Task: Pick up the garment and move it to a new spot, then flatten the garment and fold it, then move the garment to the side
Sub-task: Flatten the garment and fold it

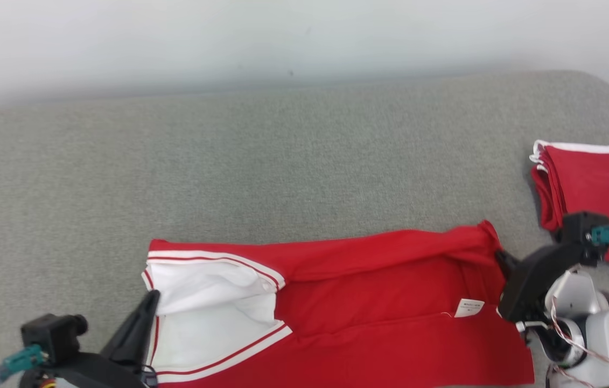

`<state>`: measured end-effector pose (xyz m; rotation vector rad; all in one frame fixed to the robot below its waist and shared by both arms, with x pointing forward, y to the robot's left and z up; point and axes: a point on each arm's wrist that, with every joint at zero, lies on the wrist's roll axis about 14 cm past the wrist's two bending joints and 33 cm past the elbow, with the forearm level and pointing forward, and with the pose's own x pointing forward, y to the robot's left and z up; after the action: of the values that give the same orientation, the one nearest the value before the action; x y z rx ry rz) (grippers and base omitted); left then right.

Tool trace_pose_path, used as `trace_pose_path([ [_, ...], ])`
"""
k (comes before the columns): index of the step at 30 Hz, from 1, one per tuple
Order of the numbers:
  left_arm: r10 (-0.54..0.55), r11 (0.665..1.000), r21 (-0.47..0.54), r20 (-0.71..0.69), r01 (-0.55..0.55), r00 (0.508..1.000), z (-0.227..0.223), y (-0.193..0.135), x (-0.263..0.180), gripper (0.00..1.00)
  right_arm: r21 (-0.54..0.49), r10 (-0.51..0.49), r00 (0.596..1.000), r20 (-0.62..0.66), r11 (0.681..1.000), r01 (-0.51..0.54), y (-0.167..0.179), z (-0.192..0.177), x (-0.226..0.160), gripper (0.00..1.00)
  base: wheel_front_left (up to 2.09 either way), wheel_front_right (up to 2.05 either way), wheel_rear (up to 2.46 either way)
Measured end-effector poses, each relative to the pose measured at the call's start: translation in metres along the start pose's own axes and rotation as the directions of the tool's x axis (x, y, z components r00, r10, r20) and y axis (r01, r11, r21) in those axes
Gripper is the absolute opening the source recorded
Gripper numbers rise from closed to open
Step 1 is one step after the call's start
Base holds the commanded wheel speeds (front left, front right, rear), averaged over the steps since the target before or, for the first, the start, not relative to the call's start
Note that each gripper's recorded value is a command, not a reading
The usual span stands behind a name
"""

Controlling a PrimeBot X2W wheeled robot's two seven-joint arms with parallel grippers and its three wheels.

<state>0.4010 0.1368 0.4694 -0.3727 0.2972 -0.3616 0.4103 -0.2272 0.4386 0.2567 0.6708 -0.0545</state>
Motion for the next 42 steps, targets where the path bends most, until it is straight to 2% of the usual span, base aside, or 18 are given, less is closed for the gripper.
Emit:
trace_pose_path([
  [7,0.030,1.000,0.008,0.004,-0.030,1.000,-0.010,-0.001,-0.015,0.00,0.043,0.012,0.997,-0.082,0.999,-0.009,-0.004,-0.033,-0.015,0.00,0.00,0.00,0.00],
  [15,0.084,0.996,-0.018,0.024,-0.084,0.996,-0.020,0.005,-0.034,0.00,0.070,0.011,0.996,-0.089,0.998,-0.005,-0.011,-0.045,-0.035,0.00,0.00,0.00,0.00],
  [24,0.115,0.993,0.033,0.001,-0.115,0.993,-0.037,0.008,-0.038,0.00,0.060,0.010,0.989,-0.148,0.998,-0.001,-0.012,-0.065,-0.041,0.00,0.00,0.00,0.00],
  [25,0.127,0.991,0.041,0.006,-0.127,0.992,-0.037,0.011,-0.039,0.30,0.054,0.007,0.988,-0.153,0.999,0.001,-0.012,-0.067,-0.041,0.00,0.00,0.00,0.00],
  [26,0.133,0.990,0.047,0.005,-0.133,0.991,-0.038,0.012,-0.039,0.95,0.052,0.006,0.988,-0.157,0.999,0.003,-0.012,-0.068,-0.042,0.06,0.00,0.00,0.00],
  [27,0.143,0.988,0.054,0.002,-0.143,0.990,-0.040,0.014,-0.040,1.00,0.051,0.006,0.987,-0.161,0.999,0.002,-0.012,-0.070,-0.042,0.25,0.00,0.00,0.00],
  [28,0.146,0.987,0.066,-0.002,-0.145,0.989,-0.042,0.015,-0.041,1.00,0.049,0.006,0.984,-0.176,0.999,0.002,-0.012,-0.074,-0.043,1.00,0.00,0.00,0.00],
  [32,0.184,0.978,0.095,0.039,-0.187,0.982,-0.039,0.021,-0.045,1.00,0.048,-0.012,0.976,-0.219,0.999,0.023,-0.019,-0.088,-0.051,1.00,0.00,0.00,0.00],
  [36,0.214,0.968,0.113,0.089,-0.223,0.973,-0.033,0.026,-0.052,1.00,0.060,-0.026,0.982,-0.187,0.997,0.038,-0.025,-0.083,-0.057,1.00,0.00,0.00,0.00],
  [42,0.225,0.958,0.117,0.254,-0.261,0.940,0.006,0.022,-0.063,1.00,0.111,-0.025,0.999,-0.046,0.993,0.030,-0.033,-0.059,-0.068,1.00,0.00,0.00,0.00],
])
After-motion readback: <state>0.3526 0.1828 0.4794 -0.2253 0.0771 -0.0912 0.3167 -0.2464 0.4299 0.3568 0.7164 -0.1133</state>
